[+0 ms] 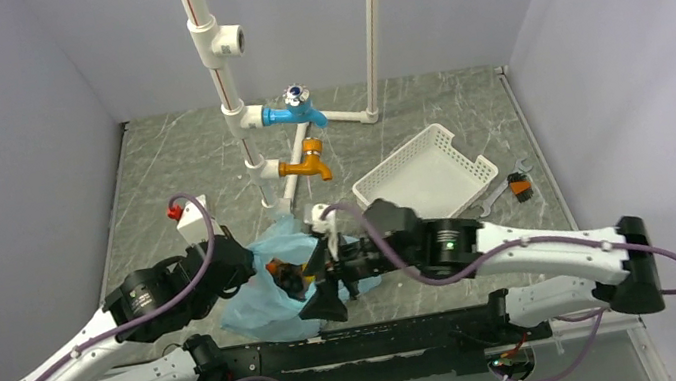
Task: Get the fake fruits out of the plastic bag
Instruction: Adjust the plastic bag at the center of the board.
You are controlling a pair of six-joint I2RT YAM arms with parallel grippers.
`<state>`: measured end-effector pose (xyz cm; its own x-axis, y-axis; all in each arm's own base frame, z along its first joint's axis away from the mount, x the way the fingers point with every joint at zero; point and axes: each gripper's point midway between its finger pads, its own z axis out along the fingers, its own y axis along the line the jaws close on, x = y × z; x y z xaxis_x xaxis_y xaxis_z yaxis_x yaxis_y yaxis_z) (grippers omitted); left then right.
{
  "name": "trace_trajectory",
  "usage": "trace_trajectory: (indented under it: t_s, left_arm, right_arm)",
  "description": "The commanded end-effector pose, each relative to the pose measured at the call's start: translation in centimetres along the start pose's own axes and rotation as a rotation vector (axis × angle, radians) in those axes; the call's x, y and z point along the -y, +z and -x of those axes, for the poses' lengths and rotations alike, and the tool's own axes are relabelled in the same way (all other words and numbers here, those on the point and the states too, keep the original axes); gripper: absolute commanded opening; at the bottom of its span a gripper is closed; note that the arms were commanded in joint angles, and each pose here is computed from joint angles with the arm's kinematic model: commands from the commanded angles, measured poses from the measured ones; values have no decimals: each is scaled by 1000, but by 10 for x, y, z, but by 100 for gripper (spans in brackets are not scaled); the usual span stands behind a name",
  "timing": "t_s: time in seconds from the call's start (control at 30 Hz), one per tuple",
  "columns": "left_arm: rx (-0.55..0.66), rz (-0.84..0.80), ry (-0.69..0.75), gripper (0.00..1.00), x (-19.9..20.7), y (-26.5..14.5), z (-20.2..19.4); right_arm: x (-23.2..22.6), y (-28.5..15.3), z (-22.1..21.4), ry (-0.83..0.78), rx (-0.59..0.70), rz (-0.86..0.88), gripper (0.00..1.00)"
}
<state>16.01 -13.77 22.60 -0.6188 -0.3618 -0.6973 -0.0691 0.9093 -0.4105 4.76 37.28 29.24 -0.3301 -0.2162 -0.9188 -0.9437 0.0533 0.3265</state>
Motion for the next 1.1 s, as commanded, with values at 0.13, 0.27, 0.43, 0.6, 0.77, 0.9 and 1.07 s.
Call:
trace_trajectory:
  t_s: [0.13, 0.27, 0.43, 0.6, 0.77, 0.9, 1.07]
  left_arm:
    - [71, -18, -3, 0, 13, -7, 26]
    - [129, 22, 10, 0, 15, -6, 43]
    - [140, 144, 74, 0, 8, 4, 58]
    - [131, 388, 114, 0, -35, -3, 80]
    - [214, 508, 112, 0, -76, -37, 112]
    - [276, 458, 80, 0, -83, -56, 127]
    - [236, 289, 60, 0, -68, -36, 104]
  right_arm:
    - [46, 30, -54, -72, -148, -176, 92]
    - [42, 42, -77, -32, -166, -177, 69]
    - [30, 65, -119, 18, -169, -195, 30]
    - [33, 84, -154, -19, -270, -261, 14]
    - [54, 84, -127, -159, -254, -351, 10]
    - [74, 81, -100, -295, -261, -424, 10]
    - [91, 69, -79, -395, -274, -504, 18]
